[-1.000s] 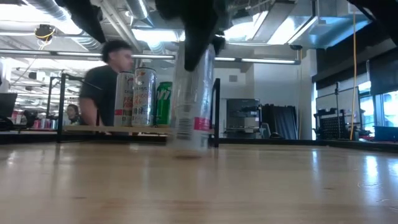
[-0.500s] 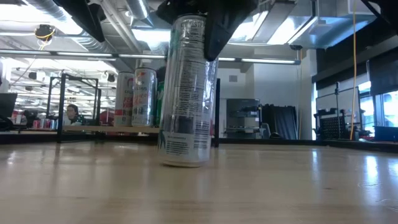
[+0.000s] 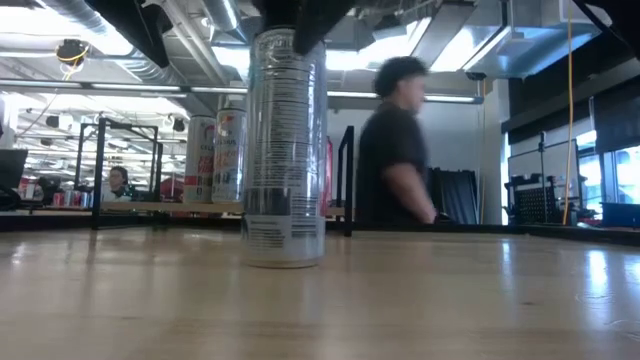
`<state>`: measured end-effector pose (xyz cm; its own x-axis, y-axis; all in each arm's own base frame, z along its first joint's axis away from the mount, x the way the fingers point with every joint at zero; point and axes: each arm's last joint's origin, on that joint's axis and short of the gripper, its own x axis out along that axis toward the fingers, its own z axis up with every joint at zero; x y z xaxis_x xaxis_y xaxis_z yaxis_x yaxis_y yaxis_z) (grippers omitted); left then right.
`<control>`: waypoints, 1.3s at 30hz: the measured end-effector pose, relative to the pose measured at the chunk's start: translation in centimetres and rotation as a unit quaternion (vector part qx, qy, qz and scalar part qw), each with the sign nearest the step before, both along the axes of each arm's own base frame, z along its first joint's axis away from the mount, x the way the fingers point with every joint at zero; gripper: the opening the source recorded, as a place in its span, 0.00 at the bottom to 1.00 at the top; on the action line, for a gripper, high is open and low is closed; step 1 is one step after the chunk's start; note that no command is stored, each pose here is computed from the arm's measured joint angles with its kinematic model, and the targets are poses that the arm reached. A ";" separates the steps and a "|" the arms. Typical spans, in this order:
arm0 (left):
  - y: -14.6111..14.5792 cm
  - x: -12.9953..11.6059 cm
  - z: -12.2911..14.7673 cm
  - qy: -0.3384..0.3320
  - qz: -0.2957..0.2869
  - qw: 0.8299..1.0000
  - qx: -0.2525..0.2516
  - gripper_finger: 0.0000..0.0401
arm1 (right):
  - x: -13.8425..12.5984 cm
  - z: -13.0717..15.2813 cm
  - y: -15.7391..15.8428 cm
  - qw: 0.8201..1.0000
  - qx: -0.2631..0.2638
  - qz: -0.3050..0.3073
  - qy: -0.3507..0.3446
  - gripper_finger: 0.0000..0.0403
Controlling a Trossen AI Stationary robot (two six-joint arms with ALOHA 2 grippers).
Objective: Place canned beverage on shelf
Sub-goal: Put the white-pink soda can on the shelf aligned with the other white-pink soda can
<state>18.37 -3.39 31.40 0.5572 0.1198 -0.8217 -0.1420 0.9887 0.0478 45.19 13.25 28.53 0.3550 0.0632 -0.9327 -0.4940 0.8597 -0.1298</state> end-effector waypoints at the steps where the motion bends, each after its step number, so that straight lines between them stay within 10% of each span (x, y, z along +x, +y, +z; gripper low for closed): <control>1: 0.0 0.0 0.0 0.000 0.000 1.000 0.000 0.53 | -0.2 0.5 -0.1 1.000 0.004 -0.006 -0.006 0.94; 17: 0.0 0.3 0.2 -0.020 0.001 1.000 -0.001 0.53 | -5.2 6.8 2.3 0.982 0.116 -0.146 -0.013 0.81; 27: 0.9 1.7 -0.1 -0.073 -0.022 0.996 0.042 0.53 | -7.6 4.7 7.5 0.971 0.093 -0.222 -0.009 0.81; 39: 2.3 3.6 -6.4 -0.182 0.017 0.983 -0.032 0.53 | -7.1 -1.0 12.1 0.937 0.169 -0.298 -0.070 0.81</control>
